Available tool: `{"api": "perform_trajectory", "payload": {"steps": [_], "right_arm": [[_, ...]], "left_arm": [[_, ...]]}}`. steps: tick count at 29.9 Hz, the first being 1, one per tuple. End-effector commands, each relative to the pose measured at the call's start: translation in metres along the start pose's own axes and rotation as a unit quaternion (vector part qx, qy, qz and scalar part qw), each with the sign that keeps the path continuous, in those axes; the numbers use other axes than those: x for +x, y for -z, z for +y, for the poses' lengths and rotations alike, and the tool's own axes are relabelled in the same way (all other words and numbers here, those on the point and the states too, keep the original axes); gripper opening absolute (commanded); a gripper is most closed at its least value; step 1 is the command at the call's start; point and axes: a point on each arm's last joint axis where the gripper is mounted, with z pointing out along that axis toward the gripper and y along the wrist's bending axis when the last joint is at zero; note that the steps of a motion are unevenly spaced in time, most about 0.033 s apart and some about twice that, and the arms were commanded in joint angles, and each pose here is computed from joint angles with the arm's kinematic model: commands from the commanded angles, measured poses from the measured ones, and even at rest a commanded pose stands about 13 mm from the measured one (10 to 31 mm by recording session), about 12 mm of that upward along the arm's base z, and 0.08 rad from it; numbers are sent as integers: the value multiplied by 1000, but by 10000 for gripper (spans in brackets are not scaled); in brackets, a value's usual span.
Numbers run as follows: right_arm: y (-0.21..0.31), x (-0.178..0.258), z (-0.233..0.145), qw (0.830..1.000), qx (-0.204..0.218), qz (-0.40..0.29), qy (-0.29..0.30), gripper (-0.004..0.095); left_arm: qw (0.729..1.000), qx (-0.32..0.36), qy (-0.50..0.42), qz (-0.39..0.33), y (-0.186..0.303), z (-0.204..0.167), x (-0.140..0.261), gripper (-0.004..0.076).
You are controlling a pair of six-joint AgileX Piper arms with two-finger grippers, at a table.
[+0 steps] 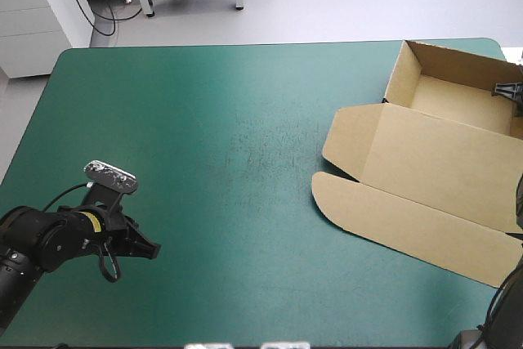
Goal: Fold the box
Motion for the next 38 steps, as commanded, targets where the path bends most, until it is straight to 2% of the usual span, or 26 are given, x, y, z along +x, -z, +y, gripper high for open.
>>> {"api": "perform_trajectory", "payload": {"steps": [1,4,6,15,18,22,26,30,32,38], "right_arm": [[39,-10,-3,998,6,-60,2,452],[40,-10,-3,998,7,-64,1,657],[42,-11,-3,998,8,-67,2,711],[82,-13,-2,995,16,-102,16,702],[111,-14,-1,991,21,-132,17,620],[158,-14,4,982,16,-187,17,417],[196,-9,16,972,-31,-234,9,206],[222,-5,37,955,-111,-272,29,-16],[232,-4,51,949,-136,-282,40,-15],[250,4,109,937,-173,-287,102,-16]], "left_arm": [[999,-3,1,-38,9,1,-7,-8],[999,-3,4,-38,9,1,-7,-8],[999,-3,3,-38,9,1,-7,-8],[999,-3,8,-38,9,0,-7,-8],[999,-3,18,-38,9,0,-7,-8],[999,-3,18,-38,9,0,-7,-8],[999,-3,18,-44,9,1,-8,-8],[999,-3,18,-47,9,1,-9,-8],[999,-3,18,-46,9,1,-9,-8],[999,-4,16,-47,9,1,-9,-8]]}}
